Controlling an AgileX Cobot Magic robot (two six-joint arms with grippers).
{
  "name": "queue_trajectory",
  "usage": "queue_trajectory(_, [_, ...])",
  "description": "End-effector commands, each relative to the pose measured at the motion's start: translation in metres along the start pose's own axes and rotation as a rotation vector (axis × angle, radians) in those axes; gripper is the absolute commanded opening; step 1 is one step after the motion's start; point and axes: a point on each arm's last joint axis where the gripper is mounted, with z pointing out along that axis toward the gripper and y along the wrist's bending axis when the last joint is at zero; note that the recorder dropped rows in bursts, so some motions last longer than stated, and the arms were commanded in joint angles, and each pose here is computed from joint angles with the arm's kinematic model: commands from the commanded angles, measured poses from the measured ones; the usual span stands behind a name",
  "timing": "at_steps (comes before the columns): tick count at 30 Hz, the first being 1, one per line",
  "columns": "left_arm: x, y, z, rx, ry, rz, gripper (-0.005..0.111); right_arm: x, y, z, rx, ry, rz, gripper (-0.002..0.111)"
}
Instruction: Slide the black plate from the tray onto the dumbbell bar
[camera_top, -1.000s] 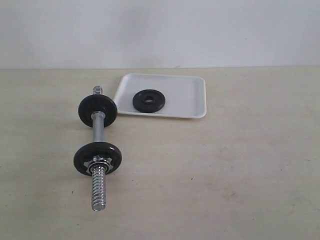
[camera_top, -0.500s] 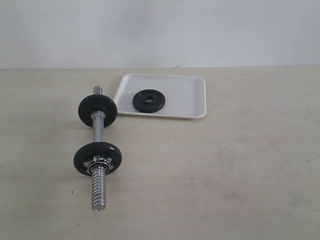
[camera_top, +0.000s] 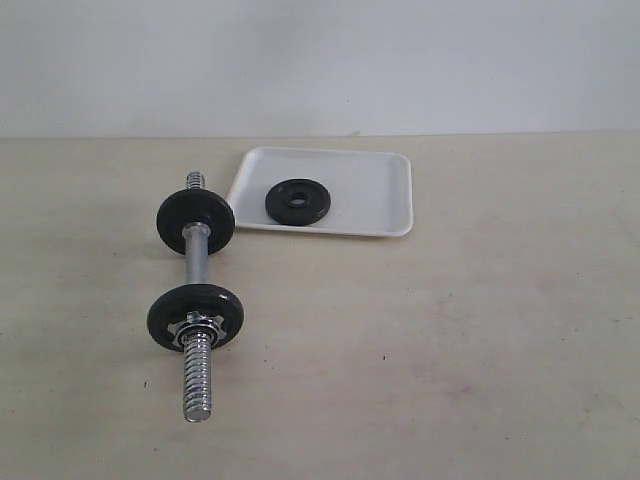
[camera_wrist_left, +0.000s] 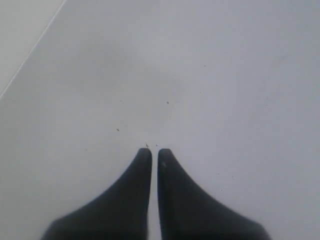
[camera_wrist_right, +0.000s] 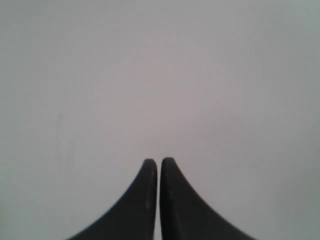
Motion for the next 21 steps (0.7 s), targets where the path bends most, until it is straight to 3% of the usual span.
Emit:
queue_trajectory(1, [-0.002,0.000,-0.001,0.002,-0.033,-0.025,0.004,-0.001,0.007,0.008,-0.032,0.082,-0.112,0.000])
queue_trajectory(5, [-0.002,-0.001,-0.001,0.019,-0.031,-0.073,0.004,-0.008,0.010,0.031,0.019,0.233,-0.203,0.000])
queue_trajectory(9, [0.001,-0.011,-0.001,0.129,0.006,-0.097,0.004,-0.019,0.015,0.058,0.034,0.321,-0.295,0.000])
queue_trajectory(14, [0.008,-0.029,-0.006,0.336,0.049,0.177,0.004,-0.023,0.017,0.087,0.062,0.387,-0.297,0.000])
queue_trajectory(17, [0.009,-0.035,-0.008,0.408,0.063,0.147,0.004,-0.015,0.012,0.105,0.118,0.553,-0.346,0.000])
queue_trajectory(21, [0.005,-0.050,-0.005,0.489,0.234,0.254,0.004,0.012,-0.003,0.124,0.170,0.812,-0.436,0.000])
